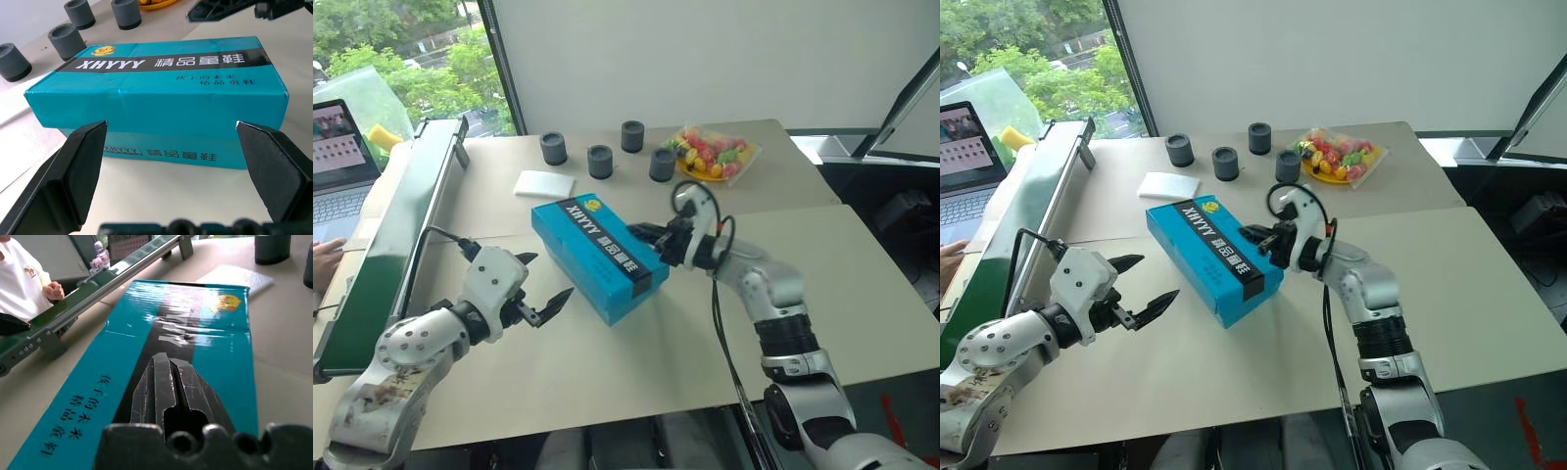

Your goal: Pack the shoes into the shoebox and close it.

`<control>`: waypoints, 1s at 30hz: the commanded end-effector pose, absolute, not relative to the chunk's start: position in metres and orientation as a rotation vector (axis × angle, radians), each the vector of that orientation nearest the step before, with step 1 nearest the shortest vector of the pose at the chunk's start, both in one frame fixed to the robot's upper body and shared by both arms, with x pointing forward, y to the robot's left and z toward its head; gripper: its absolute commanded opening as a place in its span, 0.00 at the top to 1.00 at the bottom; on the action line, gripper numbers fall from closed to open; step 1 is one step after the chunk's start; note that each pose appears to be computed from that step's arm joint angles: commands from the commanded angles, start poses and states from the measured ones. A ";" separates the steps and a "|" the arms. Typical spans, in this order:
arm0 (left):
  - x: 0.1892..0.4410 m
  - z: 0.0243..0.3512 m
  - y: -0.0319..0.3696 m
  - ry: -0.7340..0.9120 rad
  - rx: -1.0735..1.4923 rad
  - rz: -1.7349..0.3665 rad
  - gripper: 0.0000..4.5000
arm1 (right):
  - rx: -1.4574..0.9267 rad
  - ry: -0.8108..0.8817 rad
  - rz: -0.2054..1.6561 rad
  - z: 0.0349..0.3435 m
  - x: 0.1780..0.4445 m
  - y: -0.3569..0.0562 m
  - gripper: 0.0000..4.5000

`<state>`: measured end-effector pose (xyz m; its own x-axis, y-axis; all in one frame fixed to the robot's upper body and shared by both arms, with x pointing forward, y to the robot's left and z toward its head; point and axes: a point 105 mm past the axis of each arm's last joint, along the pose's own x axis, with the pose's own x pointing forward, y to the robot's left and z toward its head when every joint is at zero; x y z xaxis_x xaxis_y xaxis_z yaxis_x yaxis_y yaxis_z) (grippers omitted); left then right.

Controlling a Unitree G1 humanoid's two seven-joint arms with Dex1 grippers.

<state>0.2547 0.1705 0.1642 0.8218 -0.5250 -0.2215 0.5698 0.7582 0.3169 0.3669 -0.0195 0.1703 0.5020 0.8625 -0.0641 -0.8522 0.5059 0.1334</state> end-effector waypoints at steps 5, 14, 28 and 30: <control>0.249 0.172 0.173 0.094 0.396 -0.580 0.00 | -0.007 -0.048 1.192 0.227 0.369 0.049 0.97; 0.241 0.176 0.182 0.082 0.390 -0.493 0.00 | -0.337 0.207 1.199 0.138 0.383 0.065 0.97; 0.242 0.185 0.198 0.037 0.312 -0.320 0.00 | -0.082 0.145 1.154 0.169 0.400 0.059 0.97; 0.246 0.186 0.205 0.023 0.289 -0.260 0.00 | 0.019 0.074 1.128 0.199 0.406 0.044 0.97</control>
<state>0.2440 0.1961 0.1769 0.9449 -0.3102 -0.1046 0.3270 0.9092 0.2578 0.3993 0.0509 0.1482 0.4016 0.8938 -0.1996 -0.9047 0.4210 0.0649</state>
